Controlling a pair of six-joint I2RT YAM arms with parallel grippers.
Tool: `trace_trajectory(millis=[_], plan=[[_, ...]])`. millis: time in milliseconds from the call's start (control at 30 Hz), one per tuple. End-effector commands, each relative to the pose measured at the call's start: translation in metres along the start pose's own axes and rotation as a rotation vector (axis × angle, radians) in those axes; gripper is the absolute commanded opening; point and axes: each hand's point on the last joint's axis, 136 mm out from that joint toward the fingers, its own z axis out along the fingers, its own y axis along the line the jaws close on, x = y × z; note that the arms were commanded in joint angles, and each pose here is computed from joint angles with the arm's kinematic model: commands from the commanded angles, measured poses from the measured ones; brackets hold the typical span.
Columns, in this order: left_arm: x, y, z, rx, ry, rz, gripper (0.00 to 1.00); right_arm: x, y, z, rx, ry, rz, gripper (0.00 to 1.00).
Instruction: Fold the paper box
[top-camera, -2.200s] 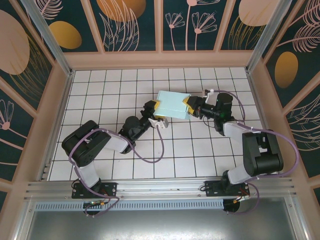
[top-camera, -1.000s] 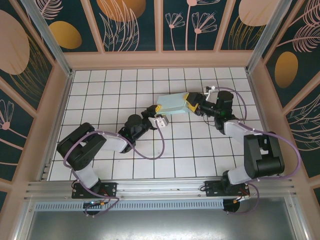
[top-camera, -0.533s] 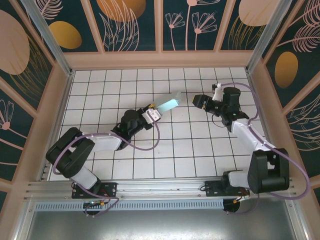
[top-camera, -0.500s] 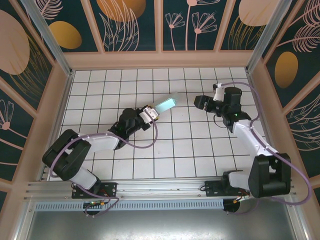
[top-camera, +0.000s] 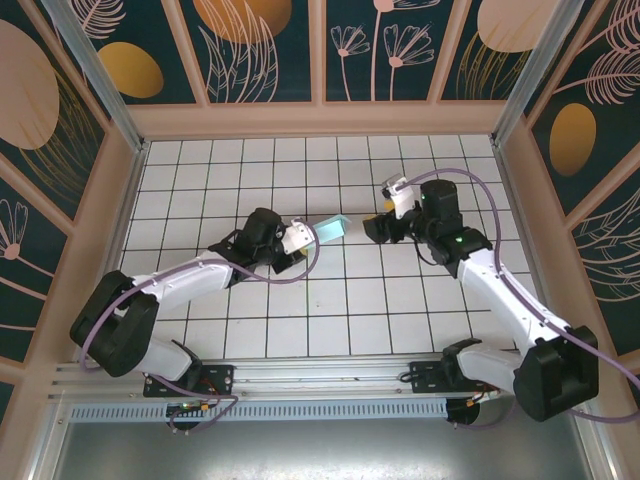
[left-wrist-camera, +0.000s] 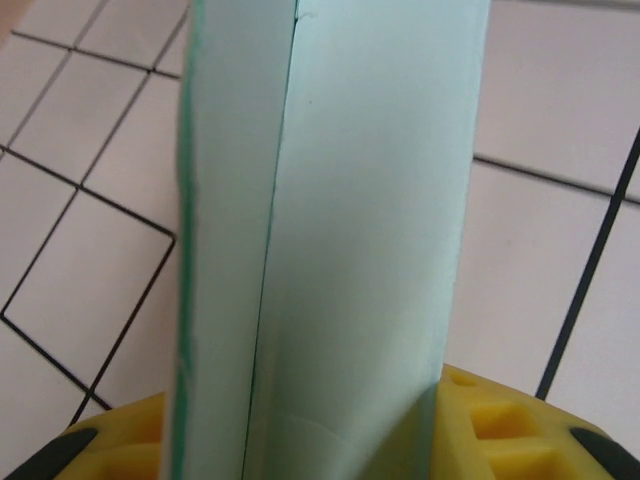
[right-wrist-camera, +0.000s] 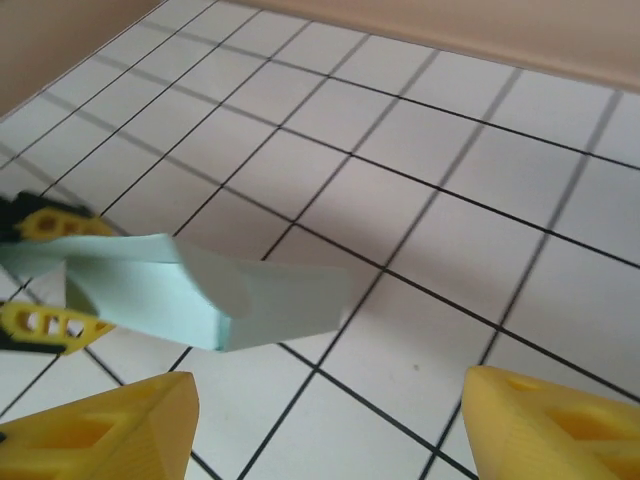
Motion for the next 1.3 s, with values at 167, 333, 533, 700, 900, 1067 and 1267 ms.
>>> trace_trajectory(millis=[167,333,533,700,900,1067,1267], plan=[[0.029,-0.005,-0.011,0.060,0.223,0.035,0.28,0.002,0.020,0.025,-0.138,0.036,-0.102,0.61],[0.029,-0.016,-0.005,0.148,0.264,-0.010,0.28,0.007,0.030,0.039,-0.187,0.061,-0.106,0.58],[0.037,-0.029,0.003,0.215,0.283,-0.010,0.28,0.019,0.029,0.064,-0.179,0.130,-0.129,0.47],[0.036,-0.030,0.007,0.227,0.274,-0.011,0.28,0.027,0.023,0.079,-0.175,0.150,-0.144,0.39],[0.038,-0.031,0.010,0.239,0.274,-0.015,0.28,0.037,0.021,0.094,-0.190,0.190,-0.135,0.35],[0.039,-0.032,0.011,0.244,0.276,-0.018,0.28,0.036,0.024,0.097,-0.212,0.188,-0.127,0.22],[0.042,-0.034,0.013,0.255,0.286,-0.021,0.28,0.032,0.025,0.095,-0.217,0.185,-0.125,0.24]])
